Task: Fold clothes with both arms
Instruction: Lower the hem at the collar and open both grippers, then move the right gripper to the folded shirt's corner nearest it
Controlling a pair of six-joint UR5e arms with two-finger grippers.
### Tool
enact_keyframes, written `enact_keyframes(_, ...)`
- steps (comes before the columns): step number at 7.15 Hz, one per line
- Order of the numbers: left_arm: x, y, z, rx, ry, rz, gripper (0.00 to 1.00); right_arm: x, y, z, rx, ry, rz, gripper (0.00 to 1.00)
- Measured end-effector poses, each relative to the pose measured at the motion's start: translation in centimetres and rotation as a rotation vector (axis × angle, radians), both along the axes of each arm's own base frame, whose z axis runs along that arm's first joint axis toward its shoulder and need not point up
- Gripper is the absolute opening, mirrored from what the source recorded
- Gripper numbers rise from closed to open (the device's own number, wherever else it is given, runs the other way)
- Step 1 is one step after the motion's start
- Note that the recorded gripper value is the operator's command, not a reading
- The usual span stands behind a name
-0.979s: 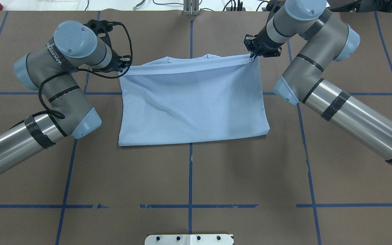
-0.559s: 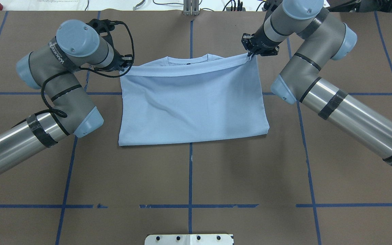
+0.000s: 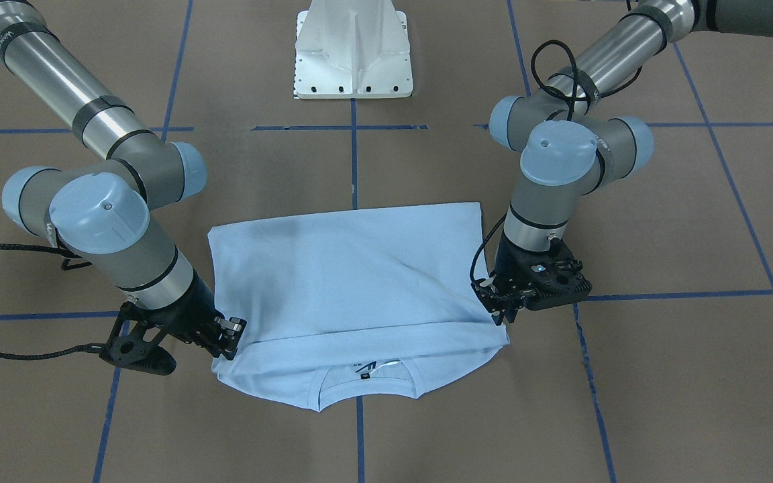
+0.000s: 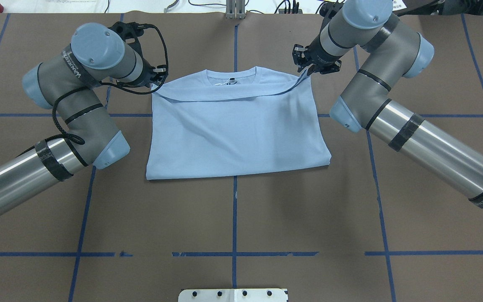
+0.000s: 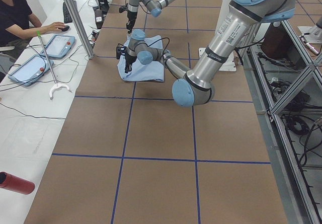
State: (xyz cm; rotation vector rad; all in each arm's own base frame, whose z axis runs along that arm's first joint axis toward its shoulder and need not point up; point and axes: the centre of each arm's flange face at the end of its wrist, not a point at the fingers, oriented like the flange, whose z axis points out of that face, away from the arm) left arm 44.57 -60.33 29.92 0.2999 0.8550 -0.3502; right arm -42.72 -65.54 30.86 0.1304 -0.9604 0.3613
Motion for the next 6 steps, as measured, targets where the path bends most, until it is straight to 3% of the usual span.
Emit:
enact_keyframes(3,0.0,0.0,-0.7,0.008,0.009,0.002,0.99,0.6,1.5,0.2,0.027,-0.011,-0.022,1.0)
enact_keyframes(6,0.0,0.0,-1.7,0.014,0.019,0.001,0.99,0.9,12.1,3.0,0.046,-0.034,-0.089,1.0)
